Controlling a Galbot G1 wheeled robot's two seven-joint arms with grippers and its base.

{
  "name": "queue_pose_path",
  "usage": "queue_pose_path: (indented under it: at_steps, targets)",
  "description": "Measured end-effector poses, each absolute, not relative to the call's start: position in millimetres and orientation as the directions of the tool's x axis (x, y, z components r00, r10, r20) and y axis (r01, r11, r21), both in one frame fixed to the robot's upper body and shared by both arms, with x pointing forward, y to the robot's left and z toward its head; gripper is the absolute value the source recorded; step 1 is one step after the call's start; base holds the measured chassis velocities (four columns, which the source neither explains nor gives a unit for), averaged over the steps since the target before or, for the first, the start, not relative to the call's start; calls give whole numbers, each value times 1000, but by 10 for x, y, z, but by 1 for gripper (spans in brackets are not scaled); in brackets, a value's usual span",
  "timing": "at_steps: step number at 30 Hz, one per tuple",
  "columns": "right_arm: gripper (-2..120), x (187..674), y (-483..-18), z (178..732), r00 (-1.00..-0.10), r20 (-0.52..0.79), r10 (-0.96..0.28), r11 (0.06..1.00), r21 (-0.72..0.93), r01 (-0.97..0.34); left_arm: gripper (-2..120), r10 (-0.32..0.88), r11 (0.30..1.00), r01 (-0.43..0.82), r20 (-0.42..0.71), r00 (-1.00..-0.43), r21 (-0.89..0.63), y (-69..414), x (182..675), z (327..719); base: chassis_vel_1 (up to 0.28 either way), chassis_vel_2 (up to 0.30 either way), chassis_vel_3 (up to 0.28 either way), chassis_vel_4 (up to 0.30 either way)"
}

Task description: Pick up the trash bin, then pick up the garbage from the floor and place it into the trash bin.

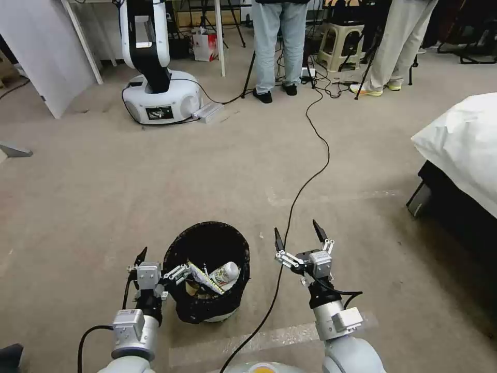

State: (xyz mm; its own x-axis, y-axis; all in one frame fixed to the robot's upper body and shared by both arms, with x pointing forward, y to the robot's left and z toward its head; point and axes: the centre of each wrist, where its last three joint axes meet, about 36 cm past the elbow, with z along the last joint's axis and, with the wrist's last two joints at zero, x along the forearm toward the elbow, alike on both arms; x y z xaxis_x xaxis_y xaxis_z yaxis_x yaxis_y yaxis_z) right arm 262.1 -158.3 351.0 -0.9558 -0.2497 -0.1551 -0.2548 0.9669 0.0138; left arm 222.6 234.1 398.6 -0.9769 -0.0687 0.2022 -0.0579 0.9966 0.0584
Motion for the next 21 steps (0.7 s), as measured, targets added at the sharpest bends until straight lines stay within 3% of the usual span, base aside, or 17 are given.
queue_pose_path:
  at_steps: [21]
  targets:
    - [100,2621,-1583,3509,-955,-155,-251,966,14,-256,100,-70,997,-59,203,-977,58,2341,2227,3986,0,0,0,0]
